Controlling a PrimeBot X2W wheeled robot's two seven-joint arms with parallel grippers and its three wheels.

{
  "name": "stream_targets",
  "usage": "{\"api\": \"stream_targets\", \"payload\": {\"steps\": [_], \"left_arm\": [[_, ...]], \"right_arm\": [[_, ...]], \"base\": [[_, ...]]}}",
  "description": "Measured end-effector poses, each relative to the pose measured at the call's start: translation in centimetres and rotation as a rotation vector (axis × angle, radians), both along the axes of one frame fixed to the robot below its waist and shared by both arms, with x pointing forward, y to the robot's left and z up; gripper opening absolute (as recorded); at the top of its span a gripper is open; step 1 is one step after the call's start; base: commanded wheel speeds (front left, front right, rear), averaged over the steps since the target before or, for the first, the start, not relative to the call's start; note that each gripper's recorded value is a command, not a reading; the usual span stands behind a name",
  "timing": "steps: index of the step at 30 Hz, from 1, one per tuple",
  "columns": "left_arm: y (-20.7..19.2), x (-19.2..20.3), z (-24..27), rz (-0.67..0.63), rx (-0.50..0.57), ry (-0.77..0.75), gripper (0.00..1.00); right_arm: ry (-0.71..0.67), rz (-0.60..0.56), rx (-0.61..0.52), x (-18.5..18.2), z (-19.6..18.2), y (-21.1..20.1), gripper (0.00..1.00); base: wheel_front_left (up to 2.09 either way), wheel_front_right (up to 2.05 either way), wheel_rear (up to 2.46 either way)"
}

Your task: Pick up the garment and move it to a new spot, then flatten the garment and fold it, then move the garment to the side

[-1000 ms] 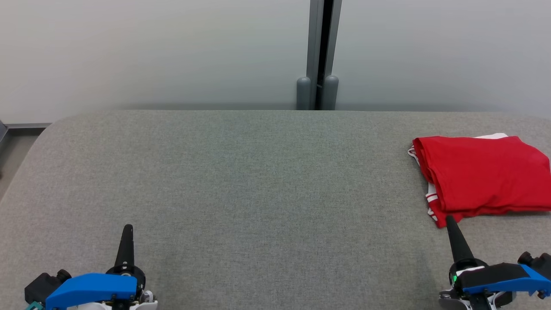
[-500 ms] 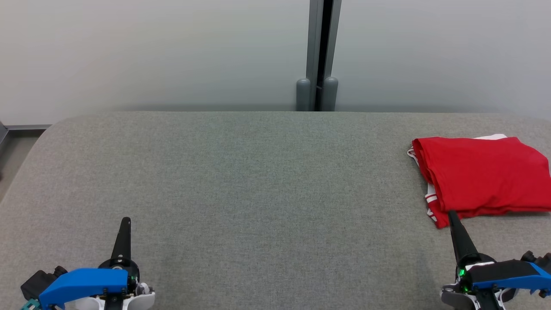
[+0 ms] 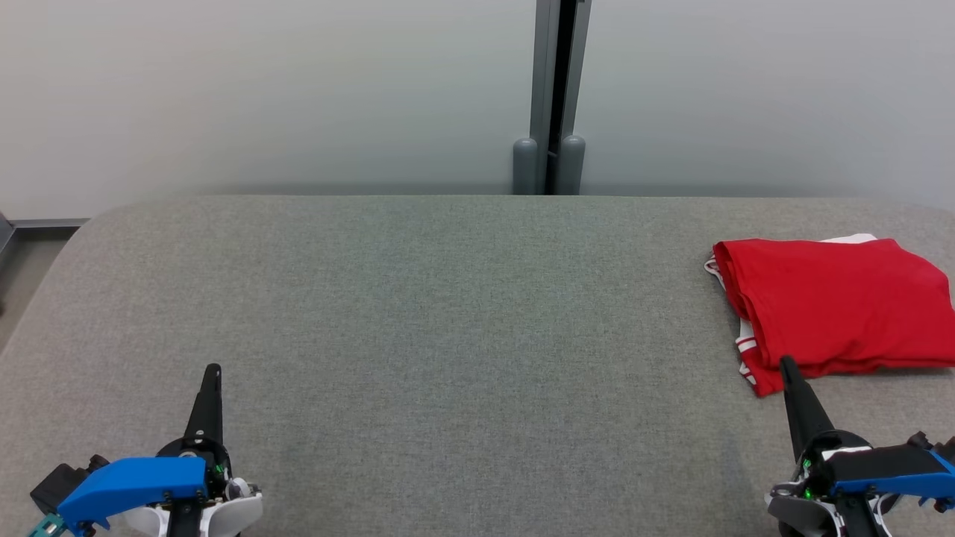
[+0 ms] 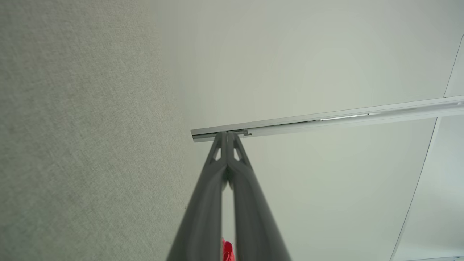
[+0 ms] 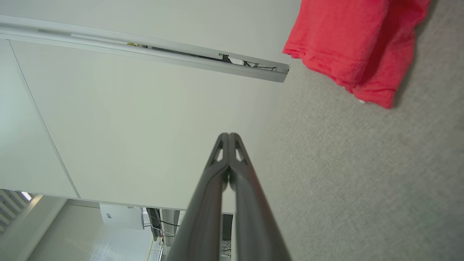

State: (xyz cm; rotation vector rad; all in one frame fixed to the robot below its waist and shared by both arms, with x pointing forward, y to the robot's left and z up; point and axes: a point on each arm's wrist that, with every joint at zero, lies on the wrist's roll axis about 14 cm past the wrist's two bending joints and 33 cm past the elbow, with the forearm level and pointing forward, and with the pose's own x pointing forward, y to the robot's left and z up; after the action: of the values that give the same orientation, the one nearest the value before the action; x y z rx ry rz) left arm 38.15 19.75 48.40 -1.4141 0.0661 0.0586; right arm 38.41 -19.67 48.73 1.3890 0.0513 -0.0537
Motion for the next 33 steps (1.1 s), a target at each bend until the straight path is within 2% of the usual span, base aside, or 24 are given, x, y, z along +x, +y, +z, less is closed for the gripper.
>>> {"api": "stream_targets", "payload": {"steps": [26,33], "left_arm": [[0.3,0.6,1.8,0.007,-0.152,-0.062,0.00],[0.3,0.6,2.0,0.007,-0.158,-0.067,0.00]], "right_arm": [[-0.054,0.002,0.180,0.3,1.5,-0.2,0.00],[-0.057,0.001,0.187,0.3,1.6,-0.2,0.00]], "base": [[0.00,0.00,0.00],[0.00,0.00,0.00]]}}
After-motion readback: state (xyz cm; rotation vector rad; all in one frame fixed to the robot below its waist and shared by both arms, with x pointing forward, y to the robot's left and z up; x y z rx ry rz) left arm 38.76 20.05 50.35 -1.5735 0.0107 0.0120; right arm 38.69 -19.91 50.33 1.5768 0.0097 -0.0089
